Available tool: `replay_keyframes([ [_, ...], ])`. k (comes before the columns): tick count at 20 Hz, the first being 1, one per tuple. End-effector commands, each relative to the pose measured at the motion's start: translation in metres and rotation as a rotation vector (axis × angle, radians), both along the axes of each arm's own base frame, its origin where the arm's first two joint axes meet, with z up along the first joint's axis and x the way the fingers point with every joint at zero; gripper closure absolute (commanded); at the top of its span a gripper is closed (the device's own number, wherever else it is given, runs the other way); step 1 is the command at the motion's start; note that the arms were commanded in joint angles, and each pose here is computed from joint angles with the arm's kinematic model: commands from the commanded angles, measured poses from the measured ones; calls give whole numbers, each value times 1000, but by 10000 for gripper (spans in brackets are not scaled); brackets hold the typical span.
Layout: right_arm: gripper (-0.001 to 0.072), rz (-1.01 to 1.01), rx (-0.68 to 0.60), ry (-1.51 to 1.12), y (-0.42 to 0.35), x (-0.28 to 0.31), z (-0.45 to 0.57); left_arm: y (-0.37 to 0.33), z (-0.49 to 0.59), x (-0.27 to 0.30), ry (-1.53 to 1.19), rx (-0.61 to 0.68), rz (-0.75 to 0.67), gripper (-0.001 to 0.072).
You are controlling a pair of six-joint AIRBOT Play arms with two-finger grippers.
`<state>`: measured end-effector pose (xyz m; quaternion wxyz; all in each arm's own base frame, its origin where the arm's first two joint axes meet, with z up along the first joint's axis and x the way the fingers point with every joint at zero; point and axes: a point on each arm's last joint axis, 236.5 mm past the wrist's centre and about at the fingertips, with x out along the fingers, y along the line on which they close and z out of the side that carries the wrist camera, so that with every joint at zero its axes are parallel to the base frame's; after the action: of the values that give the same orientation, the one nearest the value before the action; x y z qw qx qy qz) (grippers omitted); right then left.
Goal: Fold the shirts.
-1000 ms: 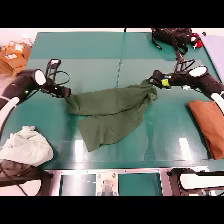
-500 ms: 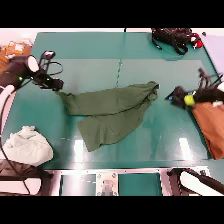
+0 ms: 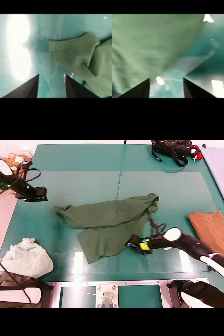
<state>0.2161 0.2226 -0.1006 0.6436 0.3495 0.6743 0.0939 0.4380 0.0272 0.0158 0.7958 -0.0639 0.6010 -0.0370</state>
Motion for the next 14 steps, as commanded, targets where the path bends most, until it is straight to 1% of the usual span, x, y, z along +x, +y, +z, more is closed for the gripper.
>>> replay_keyframes([
  [1, 280, 39, -1, 2, 47, -4, -21, 2, 1, -1, 3, -26, 11, 327],
  [2, 413, 85, 3, -27, 56, 1, -19, 2, 1, -2, 6, -27, 11, 327],
  [3, 611, 137, 14, -58, 63, 5, -13, 2, 1, -3, 11, -26, 8, 327],
  [4, 686, 187, 21, -82, 64, 8, -6, 1, 0, -6, 20, -26, 1, 327],
  [6, 686, 271, -12, -54, 40, 5, 4, 1, 0, -9, 33, -27, -2, 327],
  [7, 686, 274, -68, -23, 11, 7, 7, 1, -1, -10, 38, -27, -3, 326],
  [8, 687, 253, -148, -13, -24, 14, 9, 0, -1, -11, 43, -29, -4, 326],
  [10, 686, 135, -355, -33, -116, 37, 13, -3, -1, -14, 58, -40, -6, 325],
  [11, 687, 64, -424, -53, -157, 48, 17, -7, -2, -17, 68, -59, -8, 279],
  [12, 687, -8, -441, -51, -186, 54, 18, -15, -5, -19, 76, -94, -4, 52],
  [13, 687, -56, -444, -44, -207, 56, 18, -27, -9, -22, 91, -150, -1, -13],
  [14, 687, -109, -446, -29, -224, 56, 16, -40, -16, -28, 112, -208, 0, -13],
])
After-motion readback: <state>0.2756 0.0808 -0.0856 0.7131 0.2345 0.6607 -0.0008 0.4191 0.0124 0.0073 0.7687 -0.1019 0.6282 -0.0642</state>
